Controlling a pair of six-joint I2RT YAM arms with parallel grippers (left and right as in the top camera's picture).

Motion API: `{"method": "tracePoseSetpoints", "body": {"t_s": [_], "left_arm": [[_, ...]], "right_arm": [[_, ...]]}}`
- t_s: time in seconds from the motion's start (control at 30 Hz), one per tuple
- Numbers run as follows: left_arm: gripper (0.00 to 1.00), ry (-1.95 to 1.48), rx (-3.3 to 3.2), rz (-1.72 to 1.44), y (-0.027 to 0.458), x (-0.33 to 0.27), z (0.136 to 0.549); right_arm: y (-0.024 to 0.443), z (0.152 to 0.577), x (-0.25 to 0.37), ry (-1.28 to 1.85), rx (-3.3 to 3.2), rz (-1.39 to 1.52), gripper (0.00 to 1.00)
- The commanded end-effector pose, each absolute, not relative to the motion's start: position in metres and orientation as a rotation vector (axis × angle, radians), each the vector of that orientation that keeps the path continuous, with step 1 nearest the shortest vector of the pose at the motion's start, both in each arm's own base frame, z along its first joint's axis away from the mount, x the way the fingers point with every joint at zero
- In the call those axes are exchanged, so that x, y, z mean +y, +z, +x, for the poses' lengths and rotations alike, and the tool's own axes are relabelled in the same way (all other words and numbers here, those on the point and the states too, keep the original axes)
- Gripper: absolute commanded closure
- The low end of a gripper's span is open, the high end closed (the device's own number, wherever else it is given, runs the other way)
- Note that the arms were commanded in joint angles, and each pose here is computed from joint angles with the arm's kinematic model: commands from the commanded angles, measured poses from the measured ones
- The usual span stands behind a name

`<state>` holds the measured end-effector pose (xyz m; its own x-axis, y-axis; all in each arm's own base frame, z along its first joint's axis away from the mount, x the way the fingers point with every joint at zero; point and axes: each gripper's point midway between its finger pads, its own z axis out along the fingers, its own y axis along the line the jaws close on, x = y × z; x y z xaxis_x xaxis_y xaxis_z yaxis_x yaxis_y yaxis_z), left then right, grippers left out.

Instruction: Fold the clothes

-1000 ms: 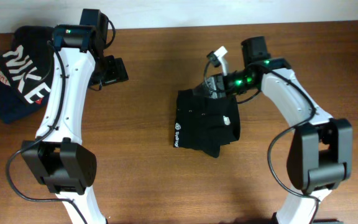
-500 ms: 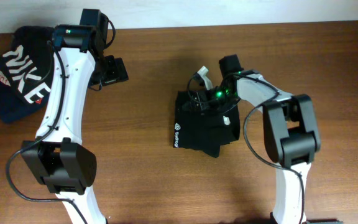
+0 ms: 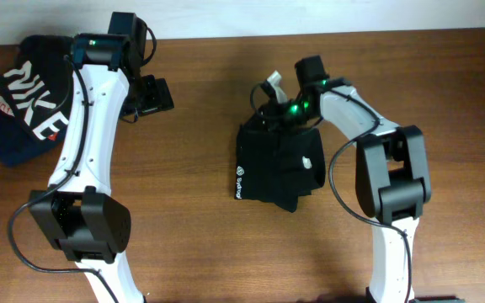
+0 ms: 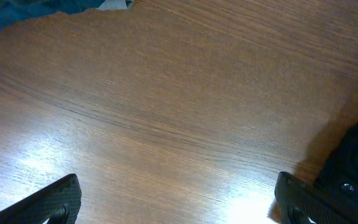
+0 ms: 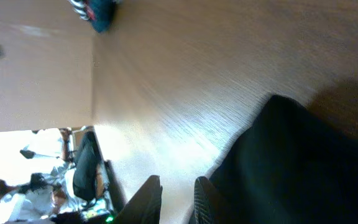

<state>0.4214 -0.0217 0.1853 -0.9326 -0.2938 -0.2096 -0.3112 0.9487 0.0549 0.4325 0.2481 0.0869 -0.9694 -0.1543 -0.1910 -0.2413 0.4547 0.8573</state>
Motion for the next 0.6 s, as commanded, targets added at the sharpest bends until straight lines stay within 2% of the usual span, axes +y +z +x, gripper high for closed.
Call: {"method": "tracePoseSetpoints", "body": {"t_s": [0.0, 0.1, 0.3, 0.43, 0.57], "left_arm": [[0.01, 0.15, 2.912, -0.464, 0.182, -0.021, 0.421], [0.01, 0.151, 2.914, -0.465, 0.181, -0.021, 0.42], [0.01, 0.15, 2.914, -0.465, 0.181, -0.021, 0.42], [0.01, 0.148, 2.909, -0.465, 0.182, -0.021, 0.421], [0.01, 0.149, 2.913, -0.466, 0.181, -0.021, 0.42]], "right_arm": [[0.163, 0.432, 0.25, 1.578, 2.493, -0.43, 0.77], [0.159, 0.418, 0.244, 1.548, 2.597, -0.377, 0.78], [0.12, 0.357, 0.249, 1.606, 2.791, -0.432, 0.8], [0.073, 0.333, 0.262, 1.627, 2.835, -0.423, 0.79], [0.035, 0.319, 0.265, 1.633, 2.859, -0.322, 0.71]]}}
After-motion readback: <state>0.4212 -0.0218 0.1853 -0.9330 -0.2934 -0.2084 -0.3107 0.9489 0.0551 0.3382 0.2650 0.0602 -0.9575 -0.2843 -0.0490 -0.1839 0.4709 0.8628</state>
